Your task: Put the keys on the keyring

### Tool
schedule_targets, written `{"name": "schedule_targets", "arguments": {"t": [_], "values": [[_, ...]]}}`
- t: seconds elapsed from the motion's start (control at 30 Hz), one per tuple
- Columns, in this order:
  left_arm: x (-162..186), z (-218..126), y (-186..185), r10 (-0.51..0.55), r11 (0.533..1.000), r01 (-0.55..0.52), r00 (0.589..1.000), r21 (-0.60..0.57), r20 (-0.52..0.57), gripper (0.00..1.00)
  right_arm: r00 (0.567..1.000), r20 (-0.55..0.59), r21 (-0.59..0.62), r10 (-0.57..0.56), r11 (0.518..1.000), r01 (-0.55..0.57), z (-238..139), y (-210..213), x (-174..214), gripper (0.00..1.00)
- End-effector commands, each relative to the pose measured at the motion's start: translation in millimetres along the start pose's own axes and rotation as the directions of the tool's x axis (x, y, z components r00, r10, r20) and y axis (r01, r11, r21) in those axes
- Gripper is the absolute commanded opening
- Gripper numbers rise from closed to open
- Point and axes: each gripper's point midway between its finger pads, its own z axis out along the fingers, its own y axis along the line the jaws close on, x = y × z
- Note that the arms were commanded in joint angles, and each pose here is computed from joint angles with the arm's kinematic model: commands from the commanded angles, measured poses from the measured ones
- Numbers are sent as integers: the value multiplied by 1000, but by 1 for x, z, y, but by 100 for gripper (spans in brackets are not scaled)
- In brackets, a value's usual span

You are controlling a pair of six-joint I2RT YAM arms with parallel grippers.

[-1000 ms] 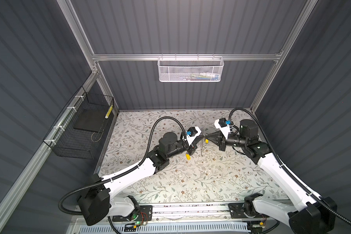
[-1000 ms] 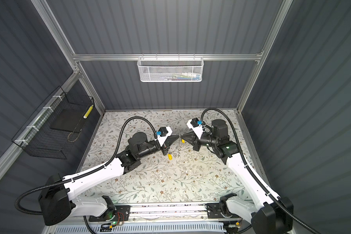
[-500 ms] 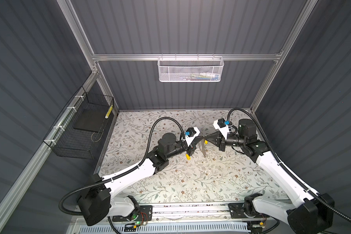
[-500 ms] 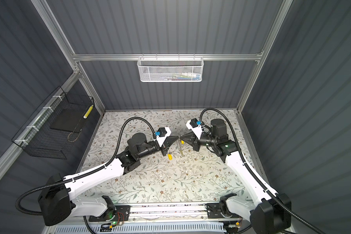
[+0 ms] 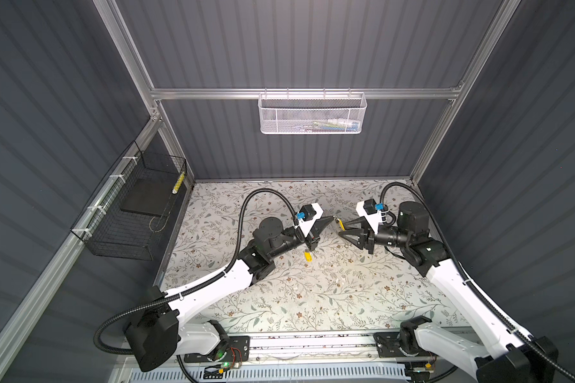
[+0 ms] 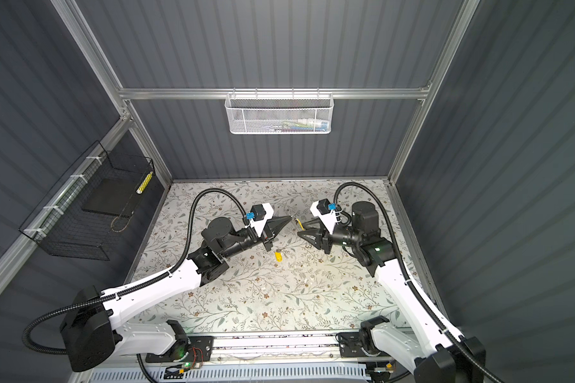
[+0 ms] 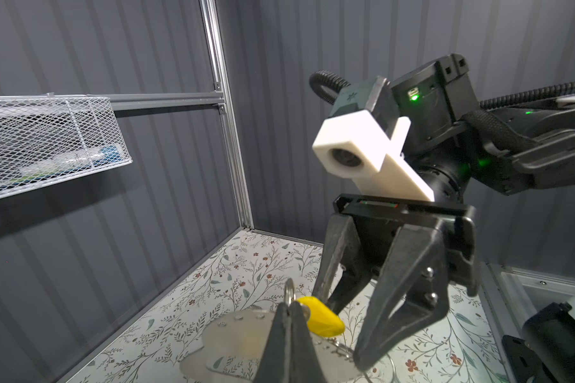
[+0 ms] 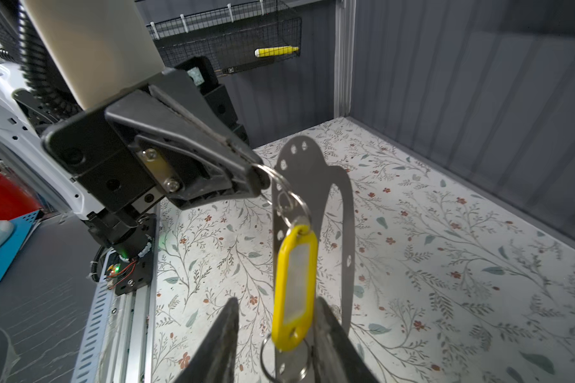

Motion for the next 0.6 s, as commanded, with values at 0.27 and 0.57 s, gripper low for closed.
{"name": "schedule_targets", "arguments": {"t": [0.27,0.57], "values": [[-21,-6,-5,1,999,-4,998,42,65,0,998,64,43,-13,999,10,-3,-8,-19,39],[-20,-6,-12,1,996,-6,998,87,61,0,997,72,36,-17,999,15,0,-12,-27,31]]}}
